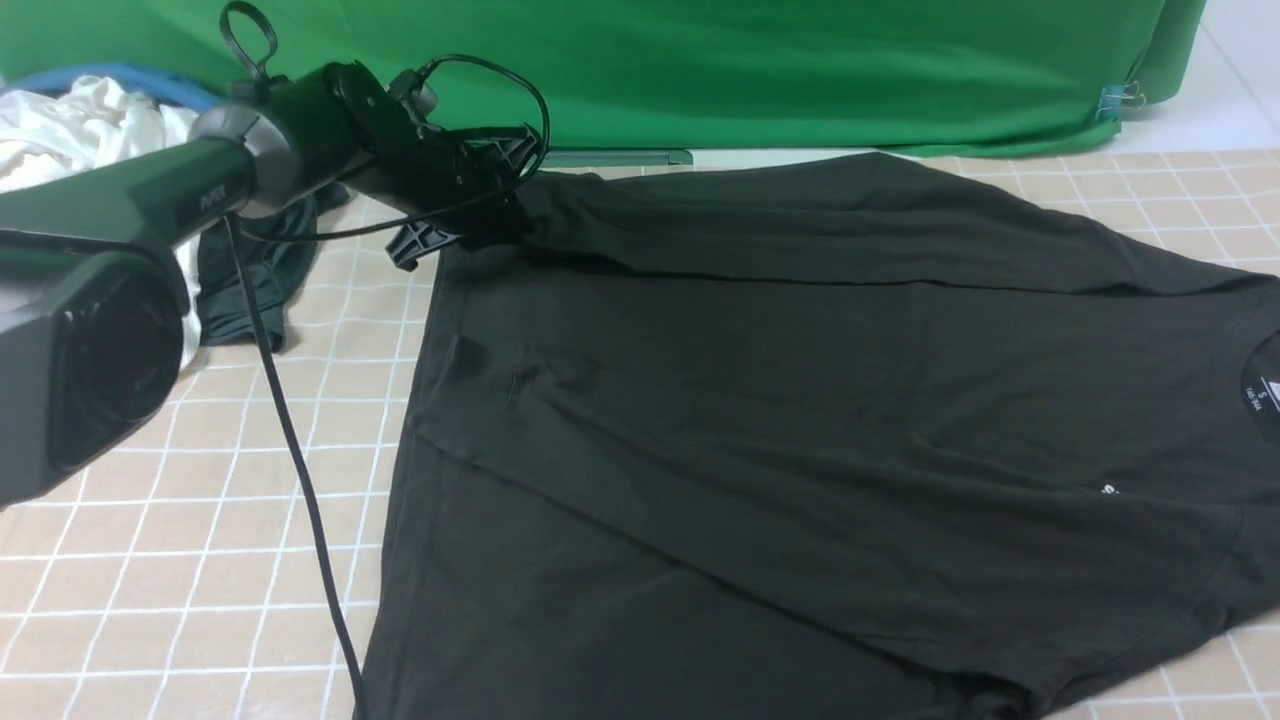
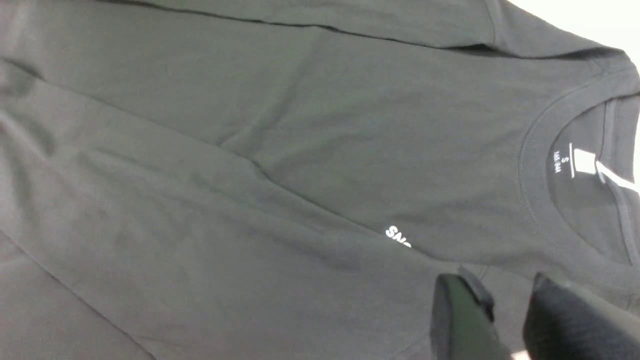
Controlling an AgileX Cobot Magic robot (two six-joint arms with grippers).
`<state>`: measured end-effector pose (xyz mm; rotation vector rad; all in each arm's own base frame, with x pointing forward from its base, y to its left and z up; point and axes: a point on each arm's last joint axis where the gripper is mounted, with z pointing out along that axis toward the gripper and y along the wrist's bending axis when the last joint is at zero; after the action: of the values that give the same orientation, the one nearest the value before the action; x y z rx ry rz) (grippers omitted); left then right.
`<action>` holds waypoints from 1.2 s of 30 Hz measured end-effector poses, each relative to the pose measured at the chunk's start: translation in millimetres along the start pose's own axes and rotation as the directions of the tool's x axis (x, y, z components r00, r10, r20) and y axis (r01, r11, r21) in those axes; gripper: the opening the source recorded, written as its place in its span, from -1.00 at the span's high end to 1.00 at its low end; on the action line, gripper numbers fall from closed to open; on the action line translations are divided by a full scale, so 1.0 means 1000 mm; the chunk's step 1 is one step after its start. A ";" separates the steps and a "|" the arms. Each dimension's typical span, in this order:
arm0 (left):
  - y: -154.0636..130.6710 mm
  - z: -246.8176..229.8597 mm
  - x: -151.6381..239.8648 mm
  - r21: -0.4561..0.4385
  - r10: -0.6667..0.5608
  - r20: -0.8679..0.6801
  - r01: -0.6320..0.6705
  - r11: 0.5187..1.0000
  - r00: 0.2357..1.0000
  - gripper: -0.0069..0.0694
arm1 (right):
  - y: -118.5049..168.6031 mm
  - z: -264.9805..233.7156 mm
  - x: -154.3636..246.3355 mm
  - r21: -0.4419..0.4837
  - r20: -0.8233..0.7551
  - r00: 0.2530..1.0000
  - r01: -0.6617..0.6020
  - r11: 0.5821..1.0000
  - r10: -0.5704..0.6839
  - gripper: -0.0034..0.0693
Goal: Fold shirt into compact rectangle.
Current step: 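Grab the top left corner of the dark shirt with the left gripper, then fold the left side of the dark shirt inward over its body with the left gripper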
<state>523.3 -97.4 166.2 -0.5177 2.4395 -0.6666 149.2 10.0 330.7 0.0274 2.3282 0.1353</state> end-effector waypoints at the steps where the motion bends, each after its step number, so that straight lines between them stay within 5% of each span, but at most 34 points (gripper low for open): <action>1: -0.007 -0.013 -0.002 0.007 0.011 -0.014 -0.011 1.000 1.000 0.77 | 0.000 0.000 0.000 0.000 -0.002 1.000 -0.009 1.000 0.009 0.31; 10: -0.066 -0.114 0.011 0.015 0.150 -0.190 -0.150 0.989 0.970 0.77 | 0.000 0.000 0.007 0.003 -0.077 0.997 -0.027 1.000 0.027 0.32; 15: -0.087 -0.160 0.030 -0.052 0.267 -0.271 -0.291 0.955 0.925 0.77 | 0.000 -0.001 0.013 0.000 -0.146 0.989 0.010 1.000 -0.010 0.73; 19: -0.098 -0.192 0.054 -0.127 0.318 -0.268 -0.360 0.924 0.909 0.77 | 0.000 -0.001 0.013 -0.003 -0.147 0.989 0.032 0.999 -0.032 0.83; 28: -0.055 -0.169 0.145 -0.317 0.295 -0.491 -0.484 0.815 0.819 0.77 | 0.000 -0.001 0.013 -0.009 -0.147 0.986 0.077 0.997 -0.077 0.83; 36: -0.025 -0.141 0.167 -0.357 0.300 -0.464 -0.486 0.798 0.834 0.64 | 0.000 -0.001 0.013 -0.009 -0.147 0.986 0.082 0.997 -0.082 0.83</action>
<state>315.8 -150.4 214.5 -0.0098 2.9703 0.0175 139.3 10.5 321.7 -0.0828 2.4725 0.1027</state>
